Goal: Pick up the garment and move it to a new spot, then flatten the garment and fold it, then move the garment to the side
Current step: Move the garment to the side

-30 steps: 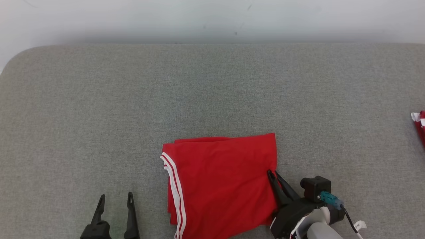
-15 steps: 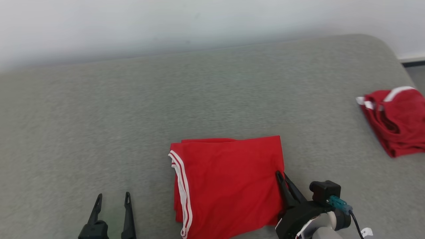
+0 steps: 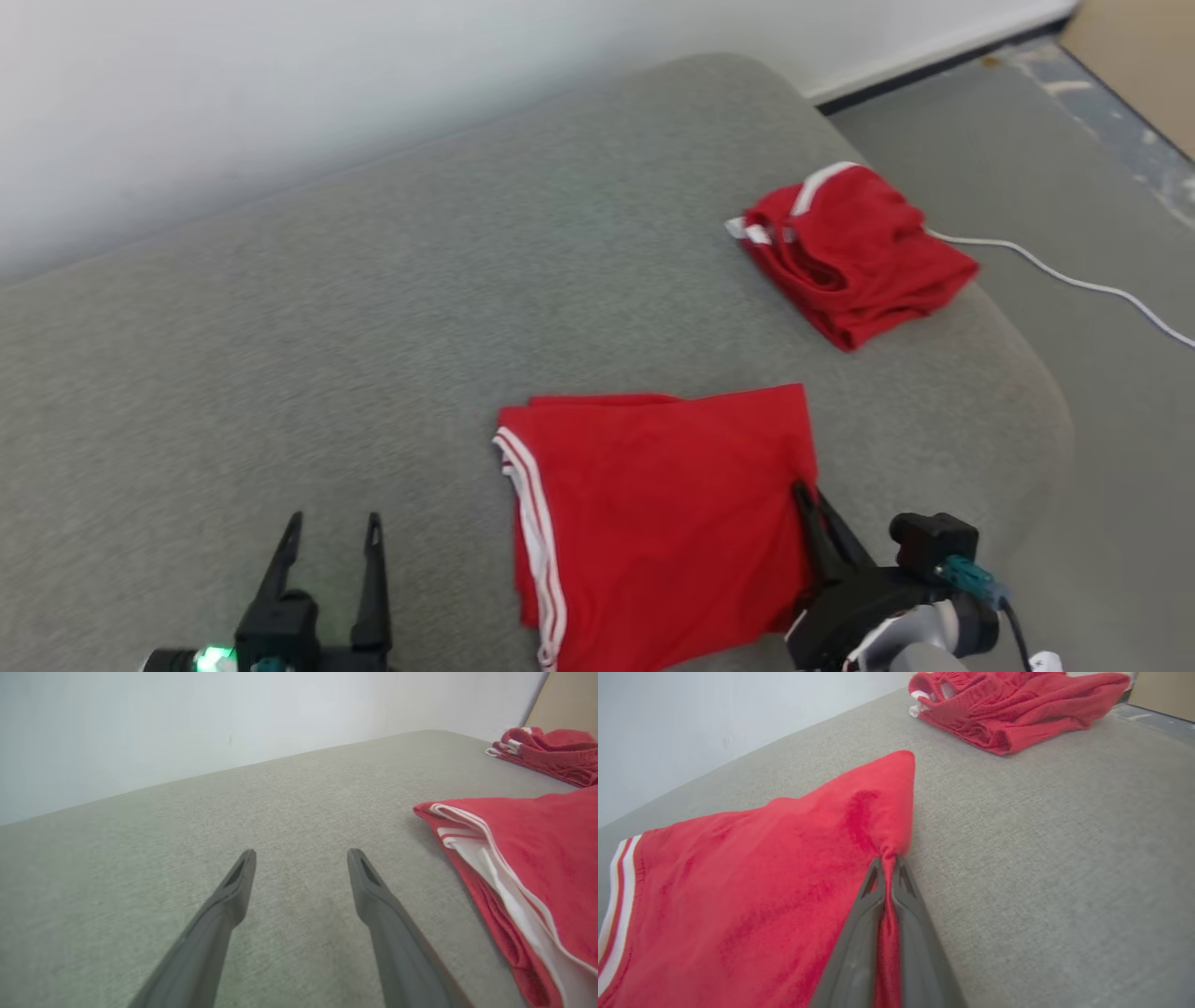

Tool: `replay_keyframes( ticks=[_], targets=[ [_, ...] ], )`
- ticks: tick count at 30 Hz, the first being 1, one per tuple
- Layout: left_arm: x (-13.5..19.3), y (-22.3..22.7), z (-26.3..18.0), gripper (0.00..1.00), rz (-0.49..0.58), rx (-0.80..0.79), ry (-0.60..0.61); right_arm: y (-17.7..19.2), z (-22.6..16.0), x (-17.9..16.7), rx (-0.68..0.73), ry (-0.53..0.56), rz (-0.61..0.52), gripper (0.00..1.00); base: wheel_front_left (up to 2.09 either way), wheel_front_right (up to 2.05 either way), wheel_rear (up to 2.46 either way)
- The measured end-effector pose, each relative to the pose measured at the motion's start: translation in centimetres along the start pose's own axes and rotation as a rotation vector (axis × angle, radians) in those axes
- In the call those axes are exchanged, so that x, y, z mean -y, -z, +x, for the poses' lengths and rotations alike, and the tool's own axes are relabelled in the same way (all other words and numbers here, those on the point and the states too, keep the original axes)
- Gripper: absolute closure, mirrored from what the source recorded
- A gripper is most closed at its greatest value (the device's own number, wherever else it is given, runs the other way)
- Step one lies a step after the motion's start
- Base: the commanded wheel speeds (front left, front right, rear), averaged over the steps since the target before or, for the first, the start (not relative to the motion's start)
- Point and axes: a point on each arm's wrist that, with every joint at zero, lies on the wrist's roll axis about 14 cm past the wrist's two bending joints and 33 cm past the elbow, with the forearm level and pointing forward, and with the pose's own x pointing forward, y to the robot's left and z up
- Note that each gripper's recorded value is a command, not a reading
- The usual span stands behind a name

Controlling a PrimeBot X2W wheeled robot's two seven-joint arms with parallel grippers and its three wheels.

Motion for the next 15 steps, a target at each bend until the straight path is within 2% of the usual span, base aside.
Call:
replay_keyframes(
  ticks=[7,11,15],
  targets=[
    [5.2,-0.2,3.1,0.0,0.002,0.007,0.175,-0.9,-2.6,5.2,0.048,0.167,0.031,1.0,0.0,0.0,0.0],
    [6.4,0.6,3.9,0.0,-0.007,-0.008,0.216,-1.2,-2.8,6.1,0.053,0.197,0.02,1.0,0.0,0.0,0.0],
    [6.8,1.0,4.4,0.0,-0.014,-0.013,0.229,-1.6,-2.3,5.4,0.058,0.176,0.001,1.0,0.0,0.0,0.0]
  ],
)
